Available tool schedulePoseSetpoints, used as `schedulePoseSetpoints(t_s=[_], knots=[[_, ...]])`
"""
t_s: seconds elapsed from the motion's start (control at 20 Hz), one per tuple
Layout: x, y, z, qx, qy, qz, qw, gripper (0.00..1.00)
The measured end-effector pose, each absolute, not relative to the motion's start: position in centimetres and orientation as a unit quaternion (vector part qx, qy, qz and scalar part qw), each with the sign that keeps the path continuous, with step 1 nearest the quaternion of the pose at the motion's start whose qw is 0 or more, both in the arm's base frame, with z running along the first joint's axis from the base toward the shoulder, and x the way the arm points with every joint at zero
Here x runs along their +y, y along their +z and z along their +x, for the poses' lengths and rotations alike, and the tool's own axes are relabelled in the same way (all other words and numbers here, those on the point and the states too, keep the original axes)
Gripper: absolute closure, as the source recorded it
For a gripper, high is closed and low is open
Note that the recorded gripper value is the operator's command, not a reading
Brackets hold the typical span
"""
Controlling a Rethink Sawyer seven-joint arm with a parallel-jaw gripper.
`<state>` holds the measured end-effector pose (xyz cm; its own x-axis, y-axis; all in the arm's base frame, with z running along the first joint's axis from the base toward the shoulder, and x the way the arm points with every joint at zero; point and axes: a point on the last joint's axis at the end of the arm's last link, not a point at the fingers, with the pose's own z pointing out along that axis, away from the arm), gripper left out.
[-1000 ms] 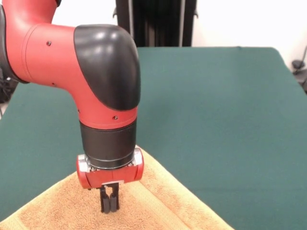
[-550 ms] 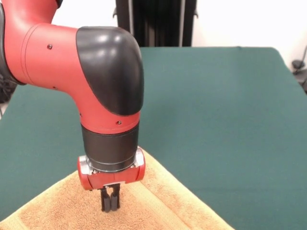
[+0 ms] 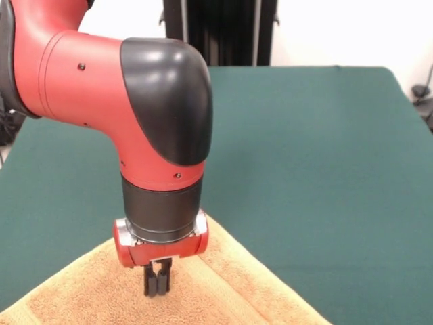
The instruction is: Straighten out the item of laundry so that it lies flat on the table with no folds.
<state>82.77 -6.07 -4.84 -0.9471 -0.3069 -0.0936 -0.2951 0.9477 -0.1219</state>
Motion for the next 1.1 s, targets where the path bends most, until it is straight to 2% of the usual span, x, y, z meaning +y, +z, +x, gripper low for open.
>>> schedulePoseSetpoints(t_s=[0.3, 0.85, 1.1], knots=[[-6.1, -4.7, 82.1, 0.985, -0.060, -0.159, 0.035, 1.00], [-7.1, -4.7, 77.8, 0.979, -0.054, -0.168, -0.104, 1.00], [-7.4, -5.0, 76.9, 0.975, -0.060, -0.174, -0.127, 1.00]])
